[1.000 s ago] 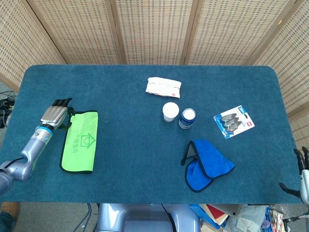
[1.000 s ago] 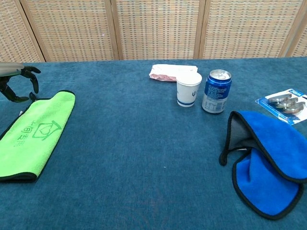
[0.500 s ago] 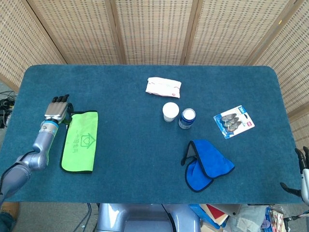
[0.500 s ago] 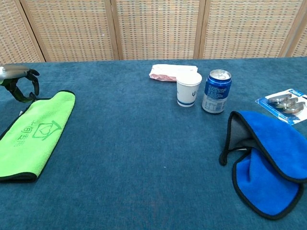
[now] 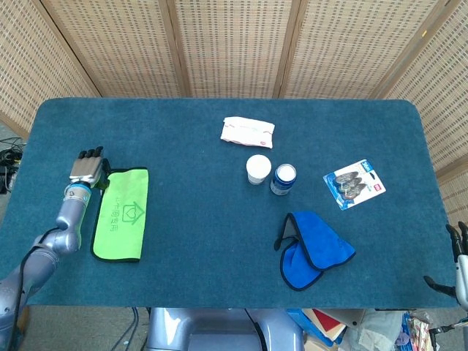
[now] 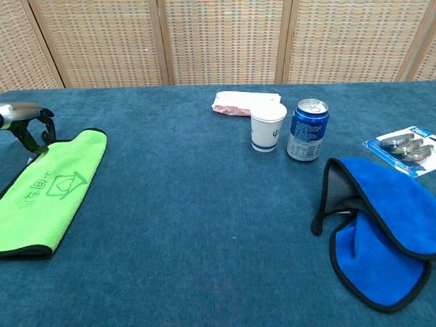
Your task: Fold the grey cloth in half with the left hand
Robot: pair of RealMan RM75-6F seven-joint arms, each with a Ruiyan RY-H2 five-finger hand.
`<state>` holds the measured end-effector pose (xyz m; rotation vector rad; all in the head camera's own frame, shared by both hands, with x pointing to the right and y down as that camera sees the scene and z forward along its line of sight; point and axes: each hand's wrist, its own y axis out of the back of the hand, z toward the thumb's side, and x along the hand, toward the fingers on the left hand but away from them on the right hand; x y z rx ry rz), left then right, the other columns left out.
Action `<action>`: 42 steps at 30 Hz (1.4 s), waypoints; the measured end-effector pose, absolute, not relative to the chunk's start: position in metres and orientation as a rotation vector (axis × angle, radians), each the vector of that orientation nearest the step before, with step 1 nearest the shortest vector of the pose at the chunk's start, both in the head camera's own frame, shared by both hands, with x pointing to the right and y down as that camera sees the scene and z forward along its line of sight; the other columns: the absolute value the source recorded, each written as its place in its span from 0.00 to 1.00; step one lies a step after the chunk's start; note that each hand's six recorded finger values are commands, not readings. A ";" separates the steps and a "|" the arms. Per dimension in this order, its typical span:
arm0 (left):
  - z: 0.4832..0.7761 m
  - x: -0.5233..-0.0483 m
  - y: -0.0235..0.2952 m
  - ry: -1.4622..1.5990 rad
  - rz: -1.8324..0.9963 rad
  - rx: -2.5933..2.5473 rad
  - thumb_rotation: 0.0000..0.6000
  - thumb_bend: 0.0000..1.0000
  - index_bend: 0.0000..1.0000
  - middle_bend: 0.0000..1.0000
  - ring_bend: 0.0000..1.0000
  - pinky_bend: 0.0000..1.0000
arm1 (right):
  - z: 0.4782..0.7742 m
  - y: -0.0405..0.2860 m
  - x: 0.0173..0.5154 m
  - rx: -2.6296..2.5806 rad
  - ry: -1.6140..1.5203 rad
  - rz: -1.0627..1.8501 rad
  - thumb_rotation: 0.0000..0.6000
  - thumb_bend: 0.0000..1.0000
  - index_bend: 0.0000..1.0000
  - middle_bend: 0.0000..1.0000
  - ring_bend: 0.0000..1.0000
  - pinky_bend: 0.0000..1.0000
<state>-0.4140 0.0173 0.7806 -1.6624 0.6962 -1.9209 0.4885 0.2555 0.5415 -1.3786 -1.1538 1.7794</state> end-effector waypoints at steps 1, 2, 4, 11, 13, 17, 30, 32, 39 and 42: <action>0.781 -0.413 0.017 0.695 -1.920 -1.662 1.00 0.41 0.43 0.00 0.00 0.00 | 0.542 0.256 0.489 -1.379 -1.154 1.781 1.00 0.00 0.01 0.00 0.00 0.00; 0.781 -0.413 0.017 0.692 -1.920 -1.661 1.00 0.41 0.43 0.00 0.00 0.00 | 0.542 0.255 0.489 -1.379 -1.154 1.783 1.00 0.00 0.01 0.00 0.00 0.00; 0.782 -0.412 0.016 0.686 -1.919 -1.663 1.00 0.41 0.43 0.00 0.00 0.00 | 0.543 0.255 0.489 -1.379 -1.152 1.785 1.00 0.00 0.01 0.00 0.00 0.00; 0.785 -0.408 0.018 0.663 -1.919 -1.668 1.00 0.41 0.49 0.00 0.00 0.00 | 0.544 0.255 0.489 -1.380 -1.149 1.787 1.00 0.00 0.01 0.00 0.00 0.00; 0.786 -0.407 0.018 0.660 -1.916 -1.670 1.00 0.42 0.54 0.00 0.00 0.00 | 0.543 0.255 0.489 -1.380 -1.151 1.786 1.00 0.00 0.01 0.00 0.00 0.00; 0.785 -0.406 0.018 0.668 -1.910 -1.671 1.00 0.46 0.60 0.00 0.00 0.00 | 0.543 0.255 0.490 -1.381 -1.152 1.787 1.00 0.00 0.01 0.00 0.00 0.00; 0.782 -0.408 0.014 0.678 -1.904 -1.664 1.00 0.59 0.60 0.00 0.00 0.00 | 0.544 0.255 0.490 -1.382 -1.151 1.788 1.00 0.00 0.01 0.00 0.00 0.00; 0.781 -0.410 0.012 0.691 -1.906 -1.660 1.00 0.59 0.60 0.00 0.00 0.00 | 0.544 0.255 0.489 -1.383 -1.151 1.788 1.00 0.00 0.01 0.00 0.00 0.00; 0.778 -0.419 0.007 0.701 -1.929 -1.634 1.00 0.59 0.60 0.00 0.00 0.00 | 0.545 0.256 0.489 -1.382 -1.145 1.793 1.00 0.00 0.01 0.00 0.00 0.00; 0.777 -0.422 0.005 0.713 -1.941 -1.628 1.00 0.59 0.60 0.00 0.00 0.00 | 0.546 0.256 0.489 -1.383 -1.142 1.796 1.00 0.00 0.01 0.00 0.00 0.00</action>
